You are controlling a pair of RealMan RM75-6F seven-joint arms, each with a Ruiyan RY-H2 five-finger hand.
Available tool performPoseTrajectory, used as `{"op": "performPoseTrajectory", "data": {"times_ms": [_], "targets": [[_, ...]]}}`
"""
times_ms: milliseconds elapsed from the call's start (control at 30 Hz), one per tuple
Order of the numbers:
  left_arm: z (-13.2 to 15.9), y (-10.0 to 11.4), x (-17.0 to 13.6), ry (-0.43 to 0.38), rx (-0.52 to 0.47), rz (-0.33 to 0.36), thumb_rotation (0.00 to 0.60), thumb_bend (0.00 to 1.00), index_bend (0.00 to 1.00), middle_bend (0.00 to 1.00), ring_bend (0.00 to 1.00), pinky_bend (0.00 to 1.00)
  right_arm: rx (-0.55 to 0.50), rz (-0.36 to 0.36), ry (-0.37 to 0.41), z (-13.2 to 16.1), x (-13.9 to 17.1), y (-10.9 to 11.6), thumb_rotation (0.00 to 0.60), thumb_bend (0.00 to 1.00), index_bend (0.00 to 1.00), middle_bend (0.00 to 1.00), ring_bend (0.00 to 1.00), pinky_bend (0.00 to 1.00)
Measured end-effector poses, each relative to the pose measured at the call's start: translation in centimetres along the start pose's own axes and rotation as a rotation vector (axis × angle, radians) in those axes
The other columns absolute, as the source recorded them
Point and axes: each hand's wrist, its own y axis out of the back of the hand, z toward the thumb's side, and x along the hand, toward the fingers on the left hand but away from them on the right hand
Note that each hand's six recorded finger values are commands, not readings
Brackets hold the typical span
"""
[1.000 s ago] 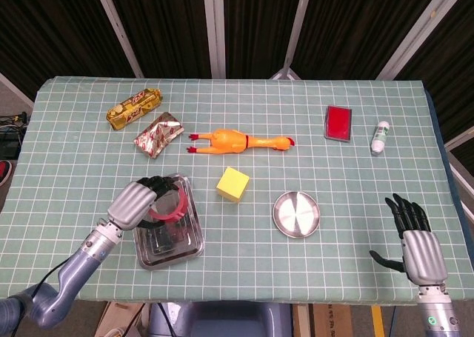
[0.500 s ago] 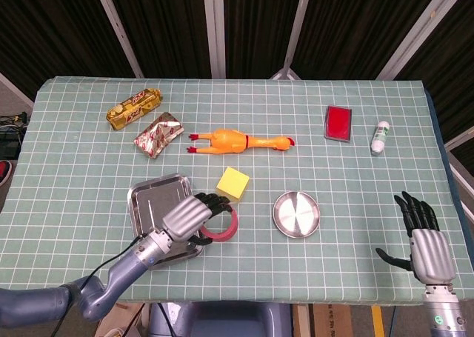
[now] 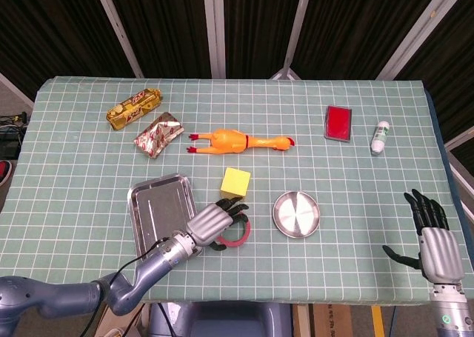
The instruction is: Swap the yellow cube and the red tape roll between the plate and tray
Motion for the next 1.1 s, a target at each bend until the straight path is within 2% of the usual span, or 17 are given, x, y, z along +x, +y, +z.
{"op": "performPoseTrajectory", "data": {"times_ms": [133,333,467,533,767,1100], "targets": [[0.9,1.1,-0.8,-0.024,-0.015,0.014,0.6,0.0,0.28,0.09,0.0,0.16,-0.002,-0.008,-0.003,0.0,0.0,0.1,0.6,0.0,0.05,0.0,0.0,0.0],[1.8,3.5,-2.7,-0.037,-0.018,0.072,0.6,0.0,0.28,0.1,0.0,0.16,-0.007,-0.023,-0.021,-0.1,0.1,0.3,0.6,0.0,0.05,0.0,0.0,0.0],[1.8,7.0,-2.4,-0.018,-0.014,0.218,0.6,0.0,0.27,0.08,0.0,0.16,0.004,-0.013,-0.031,-0.3,0.0,0.0,0.6,0.0,0.05,0.0,0.0,0.0],[1.5,7.9,-1.9,-0.001,0.003,0.253,0.6,0.0,0.26,0.07,0.0,0.15,0.008,-0.012,-0.035,-0.4,-0.1,0.0,0.6,0.0,0.05,0.0,0.0,0.0],[0.1,9.1,2.2,0.093,0.08,0.23,0.6,0.0,0.23,0.04,0.0,0.11,0.022,-0.004,-0.06,-0.7,-0.3,-0.5,0.6,0.0,0.05,0.0,0.0,0.0],[-1.5,8.4,6.3,0.177,0.114,0.195,0.6,0.0,0.23,0.04,0.0,0.09,0.029,-0.005,-0.075,-1.0,-0.4,-0.6,0.6,0.0,0.05,0.0,0.0,0.0]]}}
